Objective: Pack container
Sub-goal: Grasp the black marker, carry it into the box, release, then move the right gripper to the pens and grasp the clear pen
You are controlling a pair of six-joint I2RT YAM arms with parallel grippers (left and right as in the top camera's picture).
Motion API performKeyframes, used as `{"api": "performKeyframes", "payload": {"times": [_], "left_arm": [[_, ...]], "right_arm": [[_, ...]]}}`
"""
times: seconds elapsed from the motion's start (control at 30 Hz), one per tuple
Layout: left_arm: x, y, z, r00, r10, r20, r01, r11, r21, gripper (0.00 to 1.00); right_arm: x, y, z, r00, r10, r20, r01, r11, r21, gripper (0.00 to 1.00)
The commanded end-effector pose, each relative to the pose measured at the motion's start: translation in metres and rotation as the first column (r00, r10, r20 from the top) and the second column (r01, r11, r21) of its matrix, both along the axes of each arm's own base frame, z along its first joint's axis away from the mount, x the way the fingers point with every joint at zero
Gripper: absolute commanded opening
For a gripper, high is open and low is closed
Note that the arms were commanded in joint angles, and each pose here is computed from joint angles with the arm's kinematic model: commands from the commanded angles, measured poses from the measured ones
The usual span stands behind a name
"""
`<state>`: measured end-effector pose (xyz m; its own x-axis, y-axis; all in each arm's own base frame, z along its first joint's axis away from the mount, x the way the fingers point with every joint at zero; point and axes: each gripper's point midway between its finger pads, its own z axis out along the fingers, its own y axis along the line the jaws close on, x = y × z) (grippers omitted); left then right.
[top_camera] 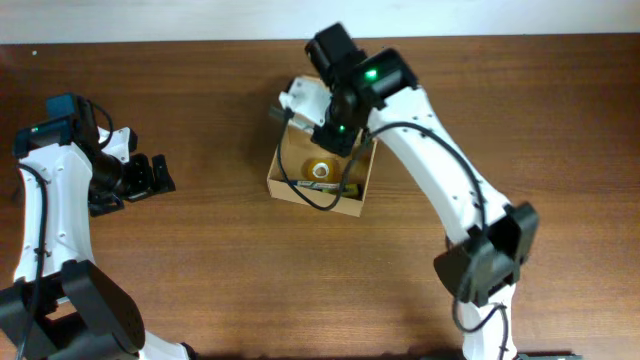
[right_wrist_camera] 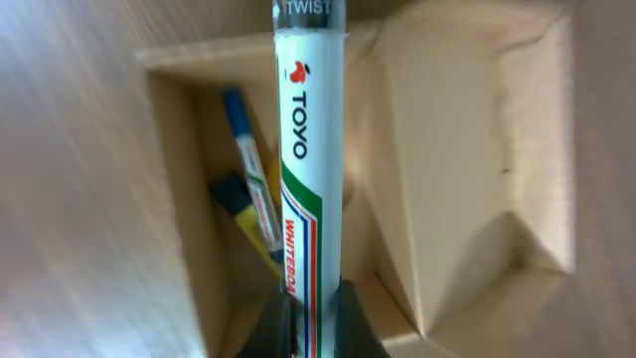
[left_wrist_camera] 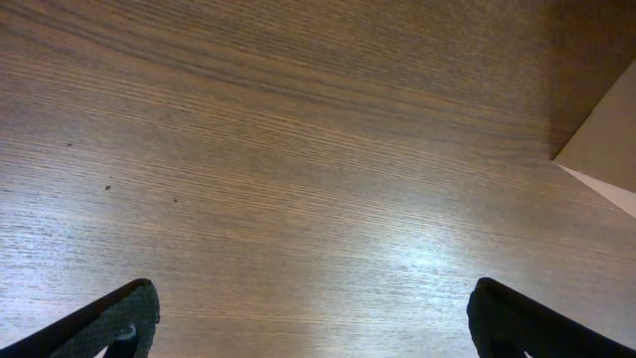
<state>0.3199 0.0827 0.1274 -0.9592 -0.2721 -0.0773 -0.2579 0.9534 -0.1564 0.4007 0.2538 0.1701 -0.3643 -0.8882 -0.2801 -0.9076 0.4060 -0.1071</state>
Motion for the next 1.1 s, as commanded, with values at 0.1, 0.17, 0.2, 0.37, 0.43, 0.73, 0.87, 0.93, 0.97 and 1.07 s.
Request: {"api": "performKeyframes", "payload": {"times": [0.1, 0.17, 0.2, 0.37, 0.43, 0.73, 0.87, 0.93, 0.97, 1.07], "left_arm": [[-0.001, -0.002, 0.005, 1.0, -0.017, 0.019, 0.017, 1.0, -0.007, 1.0], [-0.001, -0.002, 0.005, 1.0, -0.017, 0.019, 0.017, 1.0, -0.007, 1.0], [-0.001, -0.002, 0.005, 1.0, -0.017, 0.019, 0.017, 1.0, -0.007, 1.0], [-0.001, -0.002, 0.005, 1.0, -0.017, 0.019, 0.017, 1.0, -0.007, 1.0], [-0.001, -0.002, 0.005, 1.0, -0.017, 0.019, 0.017, 1.0, -0.007, 1.0], [-0.001, -0.002, 0.005, 1.0, -0.017, 0.019, 0.017, 1.0, -0.007, 1.0], [-0.001, -0.002, 0.005, 1.0, -0.017, 0.019, 0.017, 1.0, -0.007, 1.0], [-0.001, -0.002, 0.005, 1.0, -0.016, 0.019, 0.016, 1.0, -0.007, 1.0], [-0.001, -0.002, 0.005, 1.0, -0.017, 0.019, 0.017, 1.0, -0.007, 1.0], [-0.001, -0.002, 0.005, 1.0, -0.017, 0.019, 0.017, 1.0, -0.007, 1.0]], "right_arm": [[0.003, -0.022, -0.062, 0.998, -0.015, -0.066, 0.01, 0.998, -0.069, 0.04], [0.005, -0.027, -0.077, 0.996, -0.047, -0.074, 0.042, 0.997, -0.068, 0.04], [0.006, -0.029, -0.082, 0.995, -0.064, -0.077, 0.059, 0.996, -0.064, 0.04], [0.005, -0.035, -0.104, 0.99, -0.084, -0.112, 0.081, 0.996, -0.033, 0.04], [0.003, -0.038, -0.112, 0.988, -0.094, -0.12, 0.09, 0.995, -0.038, 0.04], [-0.002, -0.044, -0.122, 0.978, -0.149, -0.146, 0.142, 0.988, -0.06, 0.52], [0.001, -0.042, -0.107, 0.976, -0.167, -0.142, 0.161, 0.985, -0.053, 0.29], [0.007, -0.038, -0.087, 0.975, -0.189, -0.116, 0.187, 0.982, -0.028, 0.29], [0.011, -0.036, -0.074, 0.973, -0.21, -0.098, 0.21, 0.978, -0.008, 0.29], [0.022, -0.031, -0.019, 0.964, -0.262, -0.03, 0.264, 0.962, 0.067, 0.34]]}}
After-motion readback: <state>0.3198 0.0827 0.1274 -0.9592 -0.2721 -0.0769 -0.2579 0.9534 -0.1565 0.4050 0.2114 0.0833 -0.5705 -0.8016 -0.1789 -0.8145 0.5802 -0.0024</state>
